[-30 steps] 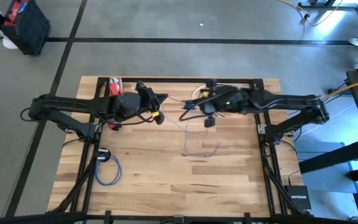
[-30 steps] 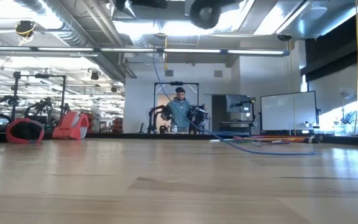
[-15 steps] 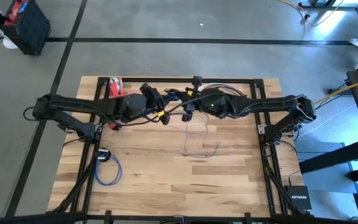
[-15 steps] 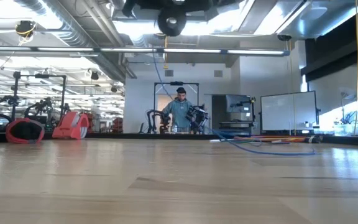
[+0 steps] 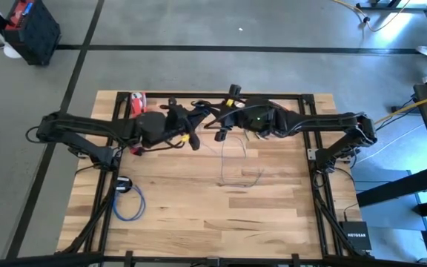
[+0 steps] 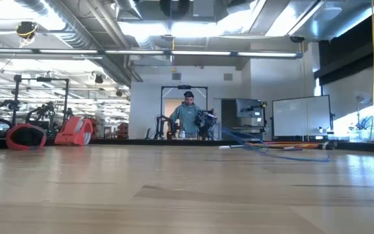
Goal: Coil cords
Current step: Coil the blue cable wire on the black spool
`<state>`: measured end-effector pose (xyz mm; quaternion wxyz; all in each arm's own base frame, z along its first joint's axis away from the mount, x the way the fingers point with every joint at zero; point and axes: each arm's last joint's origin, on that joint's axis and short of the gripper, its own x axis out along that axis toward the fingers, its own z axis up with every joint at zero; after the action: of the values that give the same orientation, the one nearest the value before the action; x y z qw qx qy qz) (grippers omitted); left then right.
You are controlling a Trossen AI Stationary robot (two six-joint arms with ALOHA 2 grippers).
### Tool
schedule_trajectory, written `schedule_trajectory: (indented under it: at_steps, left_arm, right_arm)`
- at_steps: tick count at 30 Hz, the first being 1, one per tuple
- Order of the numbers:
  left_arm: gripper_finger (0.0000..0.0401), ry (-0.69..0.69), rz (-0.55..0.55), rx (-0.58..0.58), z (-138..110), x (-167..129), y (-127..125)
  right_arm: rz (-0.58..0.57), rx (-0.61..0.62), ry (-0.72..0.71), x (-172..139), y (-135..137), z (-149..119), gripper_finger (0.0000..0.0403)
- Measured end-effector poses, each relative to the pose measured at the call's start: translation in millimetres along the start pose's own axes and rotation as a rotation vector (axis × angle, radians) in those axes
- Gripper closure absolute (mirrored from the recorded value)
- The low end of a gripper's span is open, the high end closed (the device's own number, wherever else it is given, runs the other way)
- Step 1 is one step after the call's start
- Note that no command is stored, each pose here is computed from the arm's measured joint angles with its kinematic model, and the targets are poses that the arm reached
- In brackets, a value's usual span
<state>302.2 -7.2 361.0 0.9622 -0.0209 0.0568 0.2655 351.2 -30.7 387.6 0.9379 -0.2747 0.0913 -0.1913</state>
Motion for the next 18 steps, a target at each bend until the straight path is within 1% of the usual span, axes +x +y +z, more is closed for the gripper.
schedule_trajectory:
  at_steps: [5,10,14,18]
  left_arm:
    - [0.0397,-0.110,-0.051,0.013,14,-12,-7]
    - [0.0397,-0.180,-0.060,0.058,21,-16,-11]
    - [0.0397,-0.205,-0.055,0.101,24,-17,-11]
    - [0.0397,-0.216,0.008,0.153,26,-19,-12]
  right_arm:
    - [-0.020,0.019,-0.036,-6,-10,13,0.0398]
    - [-0.023,0.036,-0.067,-8,-15,21,0.0398]
    - [-0.028,0.051,-0.081,-10,-20,27,0.0398]
    - [-0.046,0.061,-0.103,-13,-28,37,0.0398]
